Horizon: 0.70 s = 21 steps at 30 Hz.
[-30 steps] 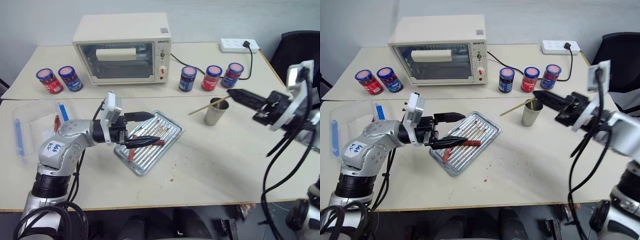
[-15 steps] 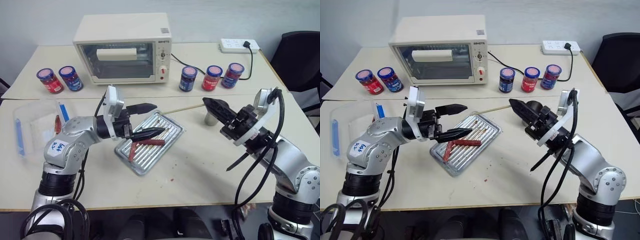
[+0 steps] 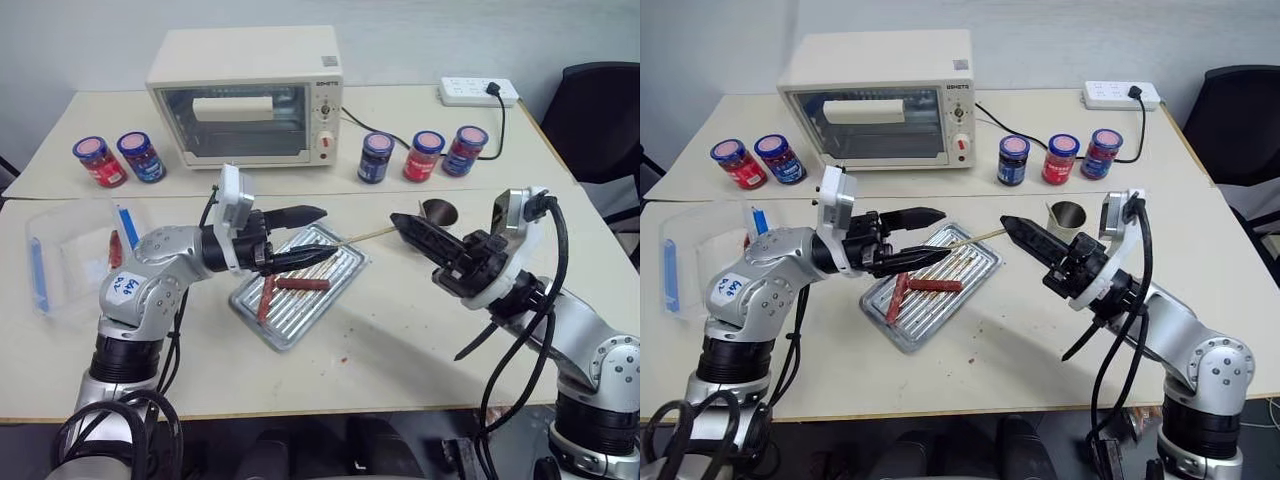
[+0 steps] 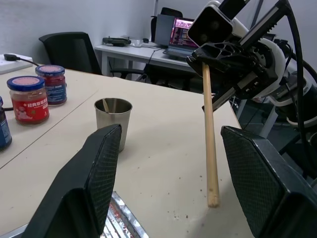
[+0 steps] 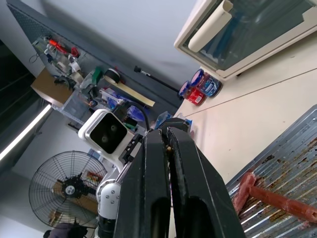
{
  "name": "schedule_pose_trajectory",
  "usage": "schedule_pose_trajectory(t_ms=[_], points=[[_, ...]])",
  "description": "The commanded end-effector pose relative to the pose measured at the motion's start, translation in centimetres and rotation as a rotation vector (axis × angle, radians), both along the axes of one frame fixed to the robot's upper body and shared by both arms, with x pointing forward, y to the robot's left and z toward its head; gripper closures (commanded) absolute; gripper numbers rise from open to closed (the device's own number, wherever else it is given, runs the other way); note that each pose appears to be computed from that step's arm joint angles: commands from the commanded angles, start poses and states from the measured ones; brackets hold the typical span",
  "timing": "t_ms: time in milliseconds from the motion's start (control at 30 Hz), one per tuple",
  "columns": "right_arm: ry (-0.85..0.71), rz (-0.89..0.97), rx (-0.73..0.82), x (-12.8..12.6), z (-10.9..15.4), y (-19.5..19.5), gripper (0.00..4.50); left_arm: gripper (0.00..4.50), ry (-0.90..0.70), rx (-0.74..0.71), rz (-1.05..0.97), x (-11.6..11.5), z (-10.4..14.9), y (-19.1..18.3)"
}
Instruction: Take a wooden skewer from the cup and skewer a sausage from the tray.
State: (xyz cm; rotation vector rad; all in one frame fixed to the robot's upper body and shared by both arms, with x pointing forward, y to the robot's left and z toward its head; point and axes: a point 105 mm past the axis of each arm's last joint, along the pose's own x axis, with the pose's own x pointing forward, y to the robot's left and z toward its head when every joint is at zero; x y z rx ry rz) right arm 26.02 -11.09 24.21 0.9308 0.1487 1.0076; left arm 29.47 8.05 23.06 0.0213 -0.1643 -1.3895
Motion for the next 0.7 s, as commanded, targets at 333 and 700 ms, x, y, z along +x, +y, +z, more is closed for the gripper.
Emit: schedule_pose_trajectory(t_ms=[333, 700], points=[[-0.022, 0.016, 0.063, 0.12, 1.3, 0.54, 4.5, 1.13, -0.04, -0.053, -0.042, -1.22, 1.16, -0.95], [-0.016, 0.001, 0.077, 0.41, 1.49, 0.43, 4.5, 2.61, -0.032, -0.086, -0.035, -1.35, 1.27, -1.17]])
